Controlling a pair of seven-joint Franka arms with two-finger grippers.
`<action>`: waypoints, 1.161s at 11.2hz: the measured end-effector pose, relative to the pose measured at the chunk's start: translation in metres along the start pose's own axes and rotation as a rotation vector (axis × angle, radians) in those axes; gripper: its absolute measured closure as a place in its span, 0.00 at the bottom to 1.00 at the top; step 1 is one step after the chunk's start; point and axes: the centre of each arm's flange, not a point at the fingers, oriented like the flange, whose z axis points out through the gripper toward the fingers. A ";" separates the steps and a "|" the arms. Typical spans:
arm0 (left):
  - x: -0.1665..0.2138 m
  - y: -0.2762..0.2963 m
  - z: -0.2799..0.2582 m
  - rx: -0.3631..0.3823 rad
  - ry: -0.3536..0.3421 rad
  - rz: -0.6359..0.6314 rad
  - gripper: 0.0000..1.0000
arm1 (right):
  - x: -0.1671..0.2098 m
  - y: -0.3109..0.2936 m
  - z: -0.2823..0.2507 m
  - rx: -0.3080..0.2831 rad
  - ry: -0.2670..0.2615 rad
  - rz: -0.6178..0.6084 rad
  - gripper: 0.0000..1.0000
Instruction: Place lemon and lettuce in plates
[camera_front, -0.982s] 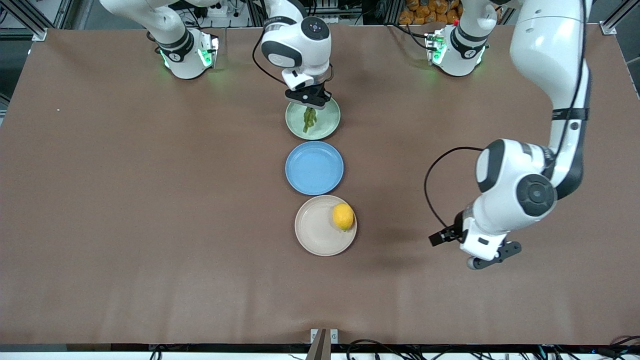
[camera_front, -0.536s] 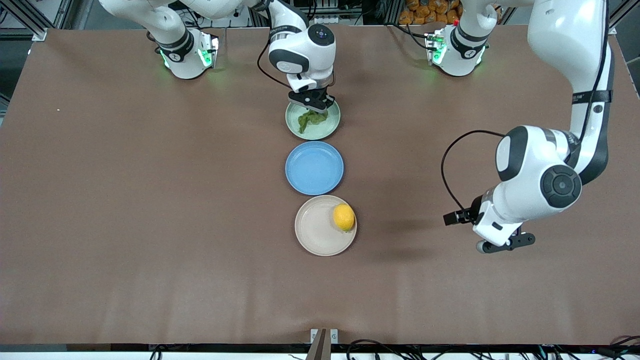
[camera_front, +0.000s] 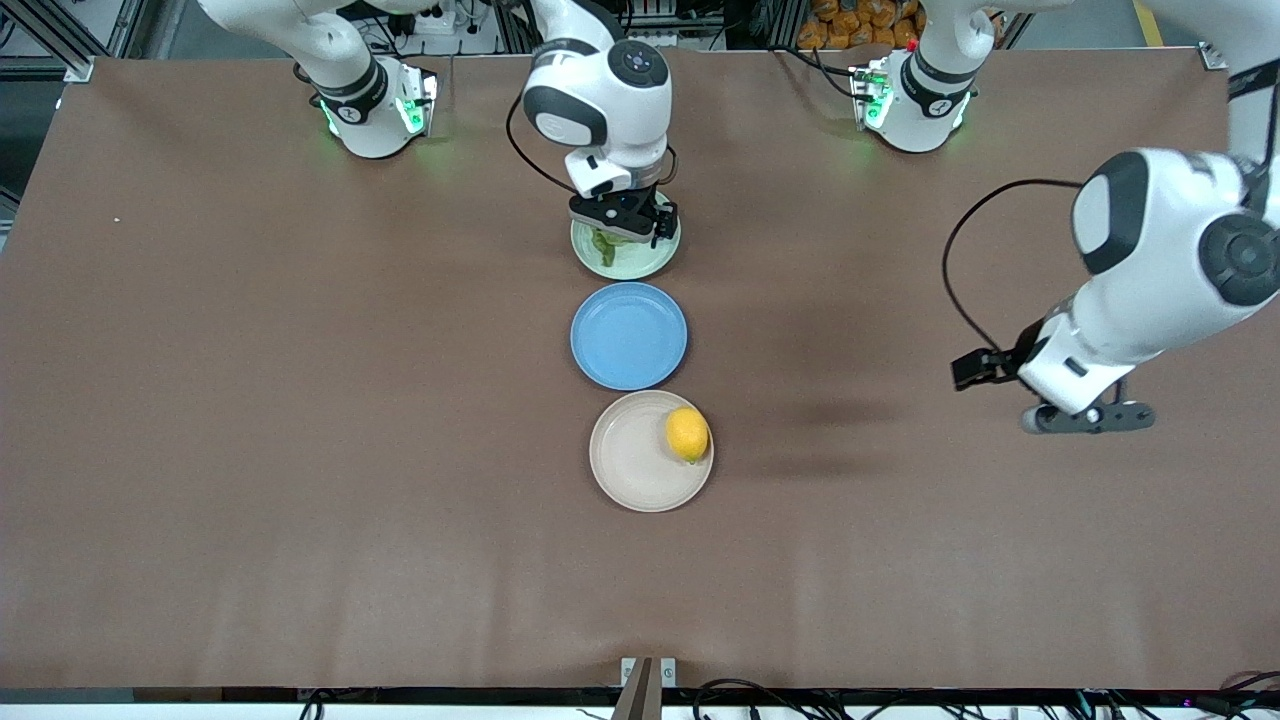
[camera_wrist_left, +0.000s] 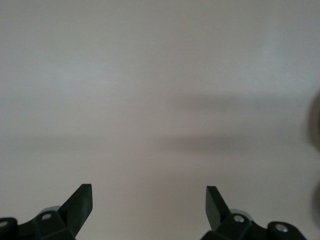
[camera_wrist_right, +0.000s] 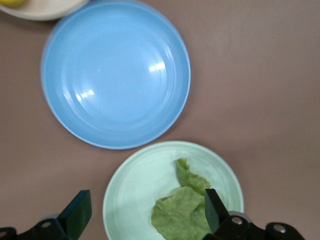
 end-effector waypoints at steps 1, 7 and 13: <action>-0.006 -0.010 -0.018 0.034 0.027 0.014 0.00 | 0.020 0.007 -0.029 0.005 -0.018 -0.006 0.00; -0.036 -0.018 -0.100 0.050 0.105 0.032 0.00 | 0.136 0.077 -0.198 0.004 -0.038 -0.017 0.00; -0.049 -0.008 -0.116 0.055 0.035 0.048 0.00 | 0.245 0.195 -0.284 0.007 -0.059 -0.154 0.00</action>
